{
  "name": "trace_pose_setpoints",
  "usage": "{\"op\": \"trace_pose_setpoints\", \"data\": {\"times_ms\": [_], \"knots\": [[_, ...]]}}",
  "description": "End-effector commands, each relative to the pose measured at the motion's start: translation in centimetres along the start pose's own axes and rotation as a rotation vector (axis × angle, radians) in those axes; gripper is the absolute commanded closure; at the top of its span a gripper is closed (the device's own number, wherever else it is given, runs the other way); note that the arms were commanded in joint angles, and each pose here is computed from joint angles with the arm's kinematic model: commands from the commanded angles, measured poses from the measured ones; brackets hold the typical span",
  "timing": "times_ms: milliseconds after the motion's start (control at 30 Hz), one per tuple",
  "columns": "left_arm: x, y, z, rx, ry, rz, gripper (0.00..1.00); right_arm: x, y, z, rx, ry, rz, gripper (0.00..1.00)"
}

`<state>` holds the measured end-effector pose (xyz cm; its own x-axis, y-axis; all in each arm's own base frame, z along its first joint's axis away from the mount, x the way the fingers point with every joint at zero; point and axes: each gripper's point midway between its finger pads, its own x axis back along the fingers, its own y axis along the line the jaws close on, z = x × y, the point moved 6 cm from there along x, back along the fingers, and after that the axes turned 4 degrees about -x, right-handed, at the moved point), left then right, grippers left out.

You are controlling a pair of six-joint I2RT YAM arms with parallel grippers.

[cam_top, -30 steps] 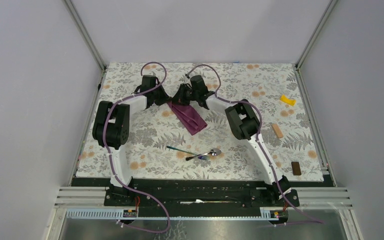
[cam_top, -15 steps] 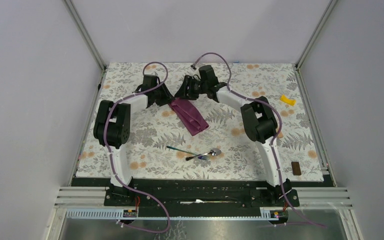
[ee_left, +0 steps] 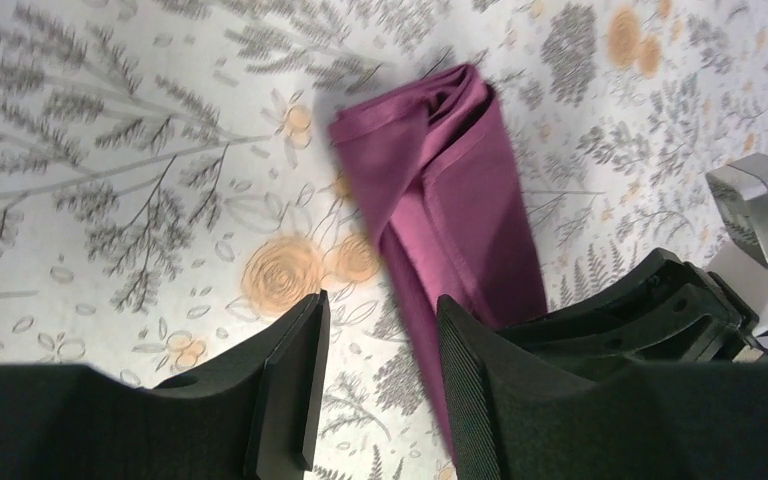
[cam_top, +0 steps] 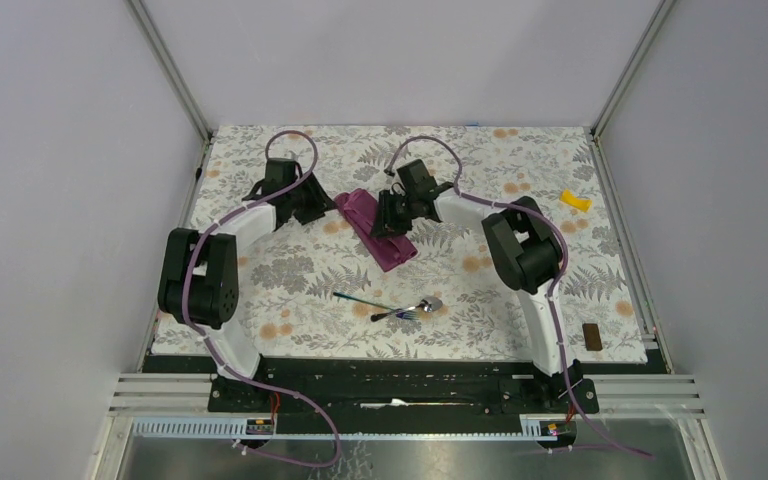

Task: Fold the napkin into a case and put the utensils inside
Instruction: Stuff the top corner of the smaller-rectangle-folded napkin into the folded napkin.

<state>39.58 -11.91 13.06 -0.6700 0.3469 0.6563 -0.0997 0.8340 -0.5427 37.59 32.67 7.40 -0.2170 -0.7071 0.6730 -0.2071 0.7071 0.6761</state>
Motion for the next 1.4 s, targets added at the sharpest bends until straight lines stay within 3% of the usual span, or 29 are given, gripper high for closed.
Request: {"op": "trace_pose_setpoints", "data": {"times_ms": [0,267,467,633,767,1000,1367], "knots": [[1.7,-0.7,0.1,0.019,-0.018,0.039,0.51,0.4,0.6,1.1,0.080,-0.005,0.123,0.68],[2.1,-1.0,0.4,0.019,0.003,0.057,0.50,1.7,-1.9,6.7,0.025,0.138,0.242,0.69],[1.2,-1.6,2.0,-0.005,0.061,0.074,0.45,4.8,-0.8,9.6,0.032,0.156,0.199,0.67],[0.2,-2.0,3.6,-0.029,0.094,0.059,0.48,6.3,4.4,6.2,0.209,0.048,0.019,0.54],[0.0,-1.3,4.4,0.002,0.106,0.026,0.55,6.5,6.8,2.5,0.338,-0.058,-0.010,0.45],[0.1,-0.6,5.2,0.027,0.098,0.004,0.58,3.2,5.2,-0.8,0.472,-0.132,0.136,0.46],[-1.6,0.5,6.6,0.072,0.139,-0.010,0.57,-0.2,4.5,-0.1,0.639,-0.105,0.280,0.45]]}}
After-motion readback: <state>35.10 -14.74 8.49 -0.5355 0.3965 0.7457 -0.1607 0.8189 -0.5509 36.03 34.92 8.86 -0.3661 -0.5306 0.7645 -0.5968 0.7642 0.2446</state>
